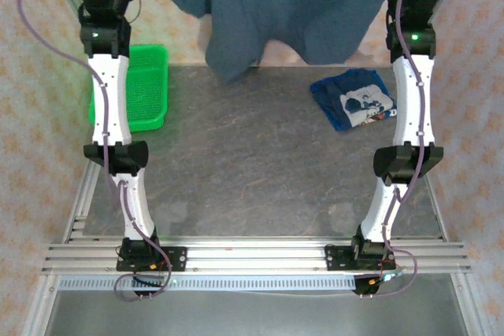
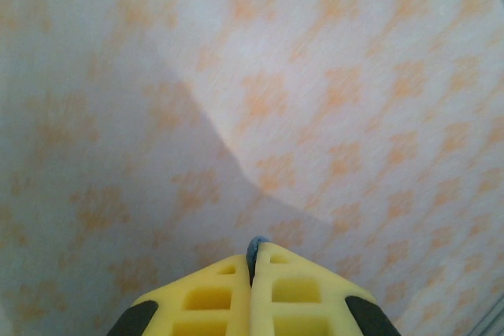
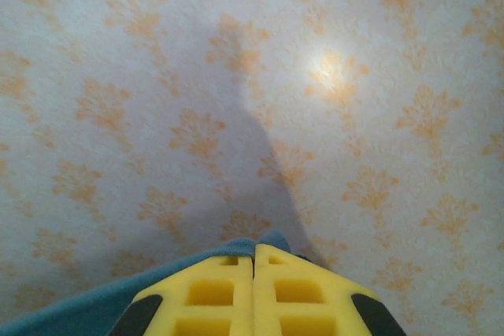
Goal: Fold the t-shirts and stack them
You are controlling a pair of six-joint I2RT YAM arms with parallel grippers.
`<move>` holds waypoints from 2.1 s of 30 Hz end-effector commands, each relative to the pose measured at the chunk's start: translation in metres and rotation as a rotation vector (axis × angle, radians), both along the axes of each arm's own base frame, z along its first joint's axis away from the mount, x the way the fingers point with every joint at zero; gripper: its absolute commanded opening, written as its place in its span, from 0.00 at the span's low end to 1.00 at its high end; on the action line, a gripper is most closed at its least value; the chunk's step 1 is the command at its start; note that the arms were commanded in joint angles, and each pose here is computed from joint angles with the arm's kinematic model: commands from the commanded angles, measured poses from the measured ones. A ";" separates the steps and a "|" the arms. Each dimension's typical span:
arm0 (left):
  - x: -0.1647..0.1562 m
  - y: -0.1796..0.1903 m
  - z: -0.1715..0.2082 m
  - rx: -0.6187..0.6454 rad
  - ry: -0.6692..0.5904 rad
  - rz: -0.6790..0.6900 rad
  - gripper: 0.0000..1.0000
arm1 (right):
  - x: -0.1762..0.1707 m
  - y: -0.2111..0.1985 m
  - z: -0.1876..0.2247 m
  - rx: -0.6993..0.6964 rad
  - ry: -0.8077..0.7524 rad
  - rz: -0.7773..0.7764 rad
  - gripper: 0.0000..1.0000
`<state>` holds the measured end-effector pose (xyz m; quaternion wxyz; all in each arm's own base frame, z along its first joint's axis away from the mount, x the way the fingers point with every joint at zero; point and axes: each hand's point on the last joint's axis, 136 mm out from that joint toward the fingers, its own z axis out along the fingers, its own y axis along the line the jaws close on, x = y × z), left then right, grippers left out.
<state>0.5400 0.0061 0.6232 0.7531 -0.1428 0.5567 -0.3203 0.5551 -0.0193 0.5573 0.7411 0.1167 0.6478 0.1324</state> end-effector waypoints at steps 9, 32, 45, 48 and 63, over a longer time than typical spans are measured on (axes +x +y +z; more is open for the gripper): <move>-0.069 -0.068 -0.134 0.396 0.438 -0.182 0.00 | -0.091 0.028 -0.128 0.003 0.220 0.150 0.00; -0.329 0.034 -0.527 0.148 1.522 0.401 0.84 | -0.342 -0.010 -0.442 0.333 1.058 -0.320 0.54; -0.322 0.015 -0.467 -0.136 1.324 0.355 1.00 | -0.316 0.025 -0.398 0.430 1.112 -0.132 0.79; -0.307 -0.015 -0.486 -0.154 1.428 0.193 1.00 | -0.315 0.044 -0.418 0.465 1.271 -0.049 0.81; -0.328 -0.053 -0.544 -0.058 1.697 0.070 0.71 | -0.323 0.021 -0.476 0.471 1.505 -0.165 0.81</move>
